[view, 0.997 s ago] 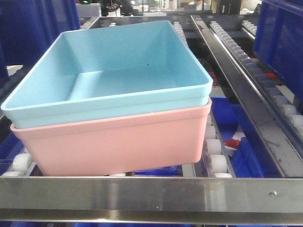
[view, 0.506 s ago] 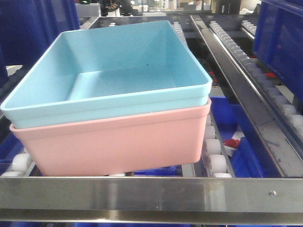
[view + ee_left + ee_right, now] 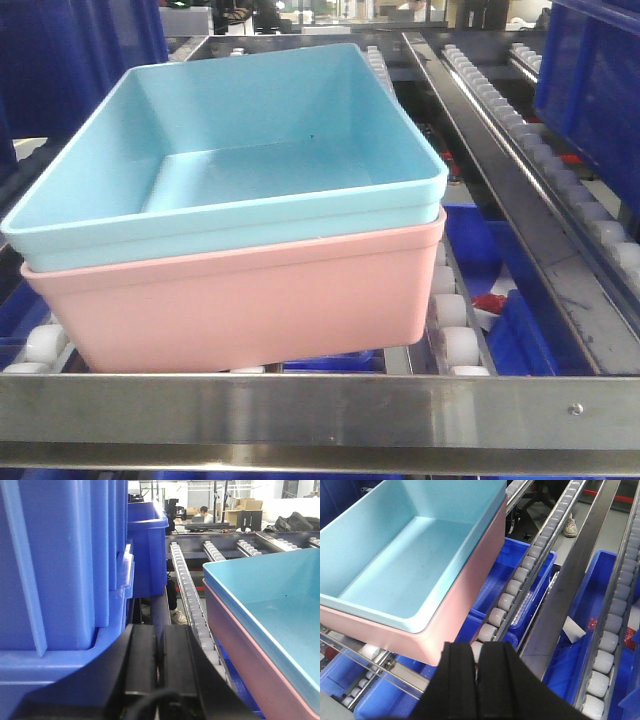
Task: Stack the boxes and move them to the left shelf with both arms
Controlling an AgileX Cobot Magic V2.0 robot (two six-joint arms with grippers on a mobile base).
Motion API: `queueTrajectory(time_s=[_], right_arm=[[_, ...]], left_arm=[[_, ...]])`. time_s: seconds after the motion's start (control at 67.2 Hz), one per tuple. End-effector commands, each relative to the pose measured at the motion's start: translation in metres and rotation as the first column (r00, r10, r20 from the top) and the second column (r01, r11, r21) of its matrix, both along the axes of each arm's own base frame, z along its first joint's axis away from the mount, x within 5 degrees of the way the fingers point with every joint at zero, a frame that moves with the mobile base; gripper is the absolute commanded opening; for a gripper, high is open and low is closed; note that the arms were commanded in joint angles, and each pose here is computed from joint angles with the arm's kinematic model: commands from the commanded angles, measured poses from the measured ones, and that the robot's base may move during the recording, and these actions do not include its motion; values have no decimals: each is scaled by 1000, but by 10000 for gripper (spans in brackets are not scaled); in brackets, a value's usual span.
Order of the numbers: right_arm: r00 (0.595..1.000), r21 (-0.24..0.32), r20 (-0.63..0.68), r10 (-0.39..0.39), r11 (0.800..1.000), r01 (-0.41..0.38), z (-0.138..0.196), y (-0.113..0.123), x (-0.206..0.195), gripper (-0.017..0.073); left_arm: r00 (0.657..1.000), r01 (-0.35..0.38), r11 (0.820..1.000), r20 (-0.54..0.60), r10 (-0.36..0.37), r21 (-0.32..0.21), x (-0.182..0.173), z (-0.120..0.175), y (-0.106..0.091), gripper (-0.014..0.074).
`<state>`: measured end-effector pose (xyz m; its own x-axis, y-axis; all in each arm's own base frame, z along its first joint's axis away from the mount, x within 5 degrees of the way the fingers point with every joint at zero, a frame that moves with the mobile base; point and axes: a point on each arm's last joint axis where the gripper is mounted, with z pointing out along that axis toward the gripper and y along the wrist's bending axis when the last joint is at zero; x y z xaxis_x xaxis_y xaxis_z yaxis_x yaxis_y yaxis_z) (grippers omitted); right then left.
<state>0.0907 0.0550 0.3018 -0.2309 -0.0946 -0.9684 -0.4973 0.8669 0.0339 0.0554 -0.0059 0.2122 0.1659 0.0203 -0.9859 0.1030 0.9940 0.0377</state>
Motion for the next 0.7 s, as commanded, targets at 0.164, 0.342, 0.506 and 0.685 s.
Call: queueTrajectory(time_s=[0.164, 0.342, 0.506, 0.685], right_arm=[[993, 63, 117, 36, 997, -43, 5, 4, 1, 56], [990, 111, 114, -89, 991, 77, -12, -7, 7, 56], [944, 161, 208, -257, 961, 227, -21, -29, -1, 56], [858, 228, 288, -425, 901, 370, -37, -47, -20, 56]], left_arm=[[998, -6, 1000, 66, 7, -9, -1, -2, 1, -9], [998, -6, 1000, 66, 7, -9, -1, -2, 1, -9], [998, -6, 1000, 66, 7, -9, -1, -2, 1, -9], [998, -6, 1000, 66, 7, -9, -1, -2, 1, -9]])
